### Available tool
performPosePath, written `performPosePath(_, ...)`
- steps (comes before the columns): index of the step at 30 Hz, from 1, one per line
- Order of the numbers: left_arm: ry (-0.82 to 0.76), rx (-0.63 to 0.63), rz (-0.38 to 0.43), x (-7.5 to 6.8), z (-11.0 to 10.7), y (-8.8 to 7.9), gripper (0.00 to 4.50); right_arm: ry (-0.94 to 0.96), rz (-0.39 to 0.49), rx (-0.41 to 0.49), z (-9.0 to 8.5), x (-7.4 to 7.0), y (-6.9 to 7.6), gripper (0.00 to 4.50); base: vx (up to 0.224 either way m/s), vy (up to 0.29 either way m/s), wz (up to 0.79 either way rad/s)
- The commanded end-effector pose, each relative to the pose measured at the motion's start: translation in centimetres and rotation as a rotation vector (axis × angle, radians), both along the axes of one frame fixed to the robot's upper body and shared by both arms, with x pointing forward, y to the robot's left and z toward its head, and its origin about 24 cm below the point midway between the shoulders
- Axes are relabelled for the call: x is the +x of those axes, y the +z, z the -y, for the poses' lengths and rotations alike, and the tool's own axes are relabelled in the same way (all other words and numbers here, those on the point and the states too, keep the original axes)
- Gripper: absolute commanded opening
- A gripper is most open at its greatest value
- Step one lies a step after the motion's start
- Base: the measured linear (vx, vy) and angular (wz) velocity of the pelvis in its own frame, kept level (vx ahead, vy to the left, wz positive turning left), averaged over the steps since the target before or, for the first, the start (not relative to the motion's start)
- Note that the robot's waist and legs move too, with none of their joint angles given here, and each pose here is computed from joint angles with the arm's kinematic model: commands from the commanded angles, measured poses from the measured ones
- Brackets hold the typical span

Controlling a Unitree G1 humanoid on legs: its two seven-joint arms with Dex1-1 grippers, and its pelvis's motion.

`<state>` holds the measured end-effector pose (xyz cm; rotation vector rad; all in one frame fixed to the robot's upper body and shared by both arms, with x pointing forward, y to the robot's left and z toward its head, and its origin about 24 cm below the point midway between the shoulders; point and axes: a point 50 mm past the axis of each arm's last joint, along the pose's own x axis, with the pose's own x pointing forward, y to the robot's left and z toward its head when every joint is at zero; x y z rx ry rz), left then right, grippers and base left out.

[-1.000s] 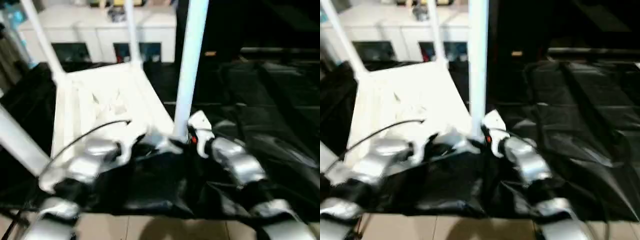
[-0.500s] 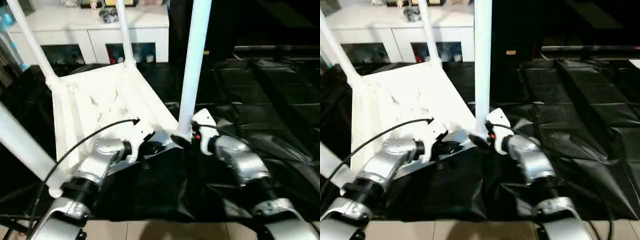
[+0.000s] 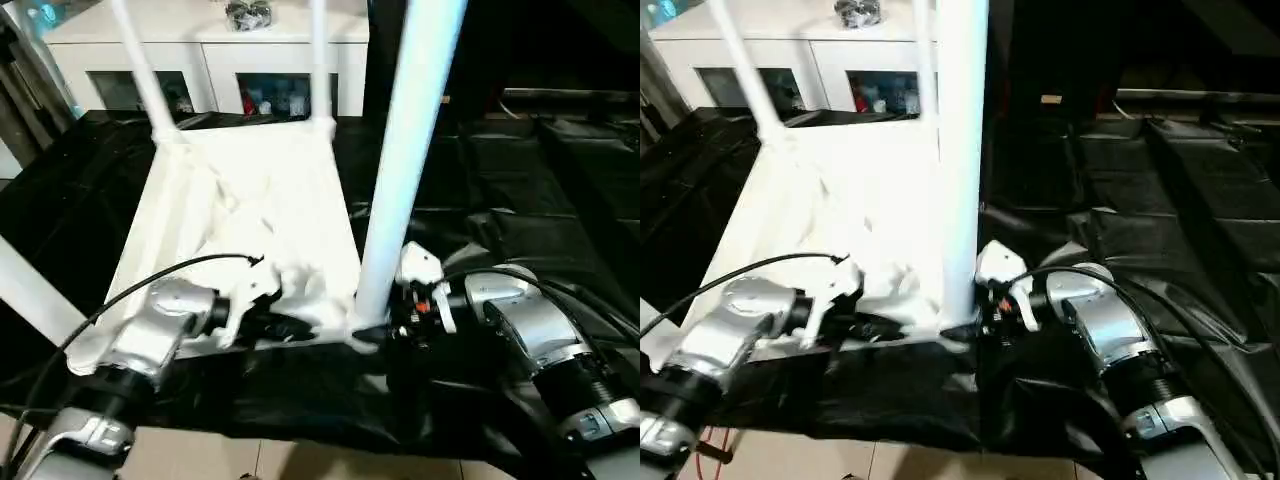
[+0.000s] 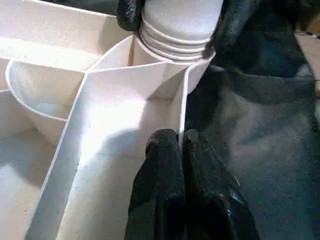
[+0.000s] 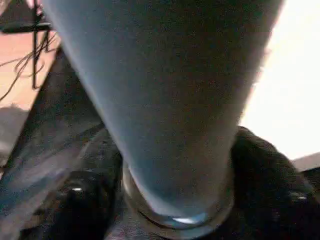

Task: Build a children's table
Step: Rotate leg to tighten

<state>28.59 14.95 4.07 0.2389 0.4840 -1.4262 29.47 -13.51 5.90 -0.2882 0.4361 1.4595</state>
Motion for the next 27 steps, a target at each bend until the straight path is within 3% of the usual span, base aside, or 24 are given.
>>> performPosePath(1, 0.029, -0.011, -0.002, 0.1, -0.3, 0.1, 0.0, 0.114, -0.009, 0.015, -1.2, -0.8, 0.1, 2.89, 0.0, 0.0, 0.0)
performPosePath(11, 0.046, -0.025, 0.002, 0.2, -0.4, 0.2, 0.0, 0.105, -0.048, 0.041, -1.8, -1.3, -0.5, 2.72, 0.0, 0.0, 0.0)
performPosePath(13, 0.105, -0.032, 0.032, 0.6, 0.0, 0.1, 0.0, 0.018, -0.058, 0.074, -2.1, -1.1, -1.1, 2.72, 0.0, 0.0, 0.0)
performPosePath(14, 0.172, -0.019, 0.05, 1.2, 0.2, 0.0, 0.0, -0.127, -0.035, 0.089, -2.5, -0.2, -1.7, 2.72, 0.0, 0.0, 0.0)
performPosePath(18, 0.307, 0.007, 0.064, 2.2, 1.2, -0.5, 0.0, -0.375, -0.028, 0.072, -3.3, 1.0, -3.4, 2.72, 0.0, 0.0, 0.0)
performPosePath(21, 0.315, 0.001, 0.066, 2.2, 1.5, -0.5, 0.0, -0.395, -0.033, 0.075, -3.5, 1.1, -3.6, 2.7, 0.0, 0.0, 0.0)
performPosePath(26, 0.371, -0.011, 0.09, 2.8, 4.9, -0.6, 0.0, -0.556, -0.007, 0.034, -7.3, 1.6, -4.7, 2.7, 0.0, 0.0, 0.0)
performPosePath(27, 0.371, -0.011, 0.09, 2.8, 4.9, -0.6, 0.0, -0.556, -0.007, 0.034, -7.3, 1.6, -4.7, 2.7, 0.0, 0.0, 0.0)
